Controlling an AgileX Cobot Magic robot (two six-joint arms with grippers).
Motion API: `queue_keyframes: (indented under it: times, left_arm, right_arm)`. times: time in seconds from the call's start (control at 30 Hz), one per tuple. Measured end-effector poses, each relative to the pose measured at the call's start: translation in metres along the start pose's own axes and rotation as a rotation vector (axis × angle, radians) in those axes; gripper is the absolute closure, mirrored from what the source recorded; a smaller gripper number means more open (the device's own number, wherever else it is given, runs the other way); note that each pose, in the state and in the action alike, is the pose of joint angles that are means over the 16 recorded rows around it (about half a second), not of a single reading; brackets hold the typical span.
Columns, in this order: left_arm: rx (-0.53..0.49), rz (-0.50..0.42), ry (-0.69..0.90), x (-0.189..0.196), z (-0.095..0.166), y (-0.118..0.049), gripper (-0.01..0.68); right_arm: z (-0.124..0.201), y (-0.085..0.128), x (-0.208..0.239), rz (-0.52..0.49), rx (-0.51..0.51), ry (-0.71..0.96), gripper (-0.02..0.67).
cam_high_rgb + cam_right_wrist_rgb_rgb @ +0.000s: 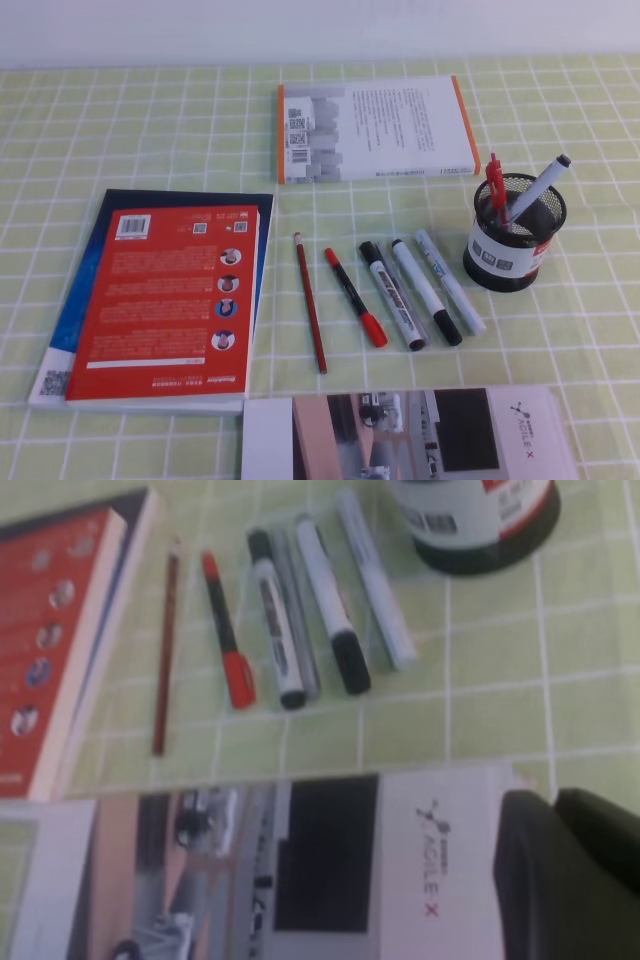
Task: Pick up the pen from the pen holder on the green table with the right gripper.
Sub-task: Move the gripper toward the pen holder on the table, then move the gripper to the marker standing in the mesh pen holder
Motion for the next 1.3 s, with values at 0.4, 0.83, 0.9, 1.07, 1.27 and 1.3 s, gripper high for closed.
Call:
queue_keyframes:
  times: [0.4, 0.83, 0.9, 1.07, 1.27, 1.3]
  left_arm:
    - [0.000, 0.000, 0.000, 0.000, 0.000, 0.000, 0.678]
    - [0.000, 0.000, 0.000, 0.000, 0.000, 0.000, 0.678]
    - [0.000, 0.000, 0.000, 0.000, 0.000, 0.000, 0.678]
    - [0.000, 0.000, 0.000, 0.000, 0.000, 0.000, 0.678]
    - [0.000, 0.000, 0.000, 0.000, 0.000, 0.000, 0.678]
    - [0.000, 0.000, 0.000, 0.000, 0.000, 0.000, 0.678]
  right_arm:
    - [-0.026, 0.002, -0.037, 0.066, 0.047, 0.059, 0.654]
    - [-0.064, 0.025, -0.061, 0.024, 0.104, -0.267, 0.429]
    - [-0.068, 0.025, -0.067, 0.030, 0.104, -0.307, 0.381]
    - [-0.076, 0.025, -0.084, 0.055, 0.099, -0.398, 0.290]
    - [-0.083, 0.023, -0.106, 0.055, 0.093, -0.504, 0.254]
    - [-0.084, 0.023, -0.110, 0.050, 0.092, -0.522, 0.252]
Point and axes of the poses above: a point on each arm's last joint axis where the gripper is mounted, x pointing back along that axis away from the gripper, y along the wrist's bending axis when the last joint is at zero, z = x × y, the point moved 4 cm from there along -x, pointing out along that axis toward the gripper, and after that the axes turned 10 degrees about -x, right-handed, at the moved point
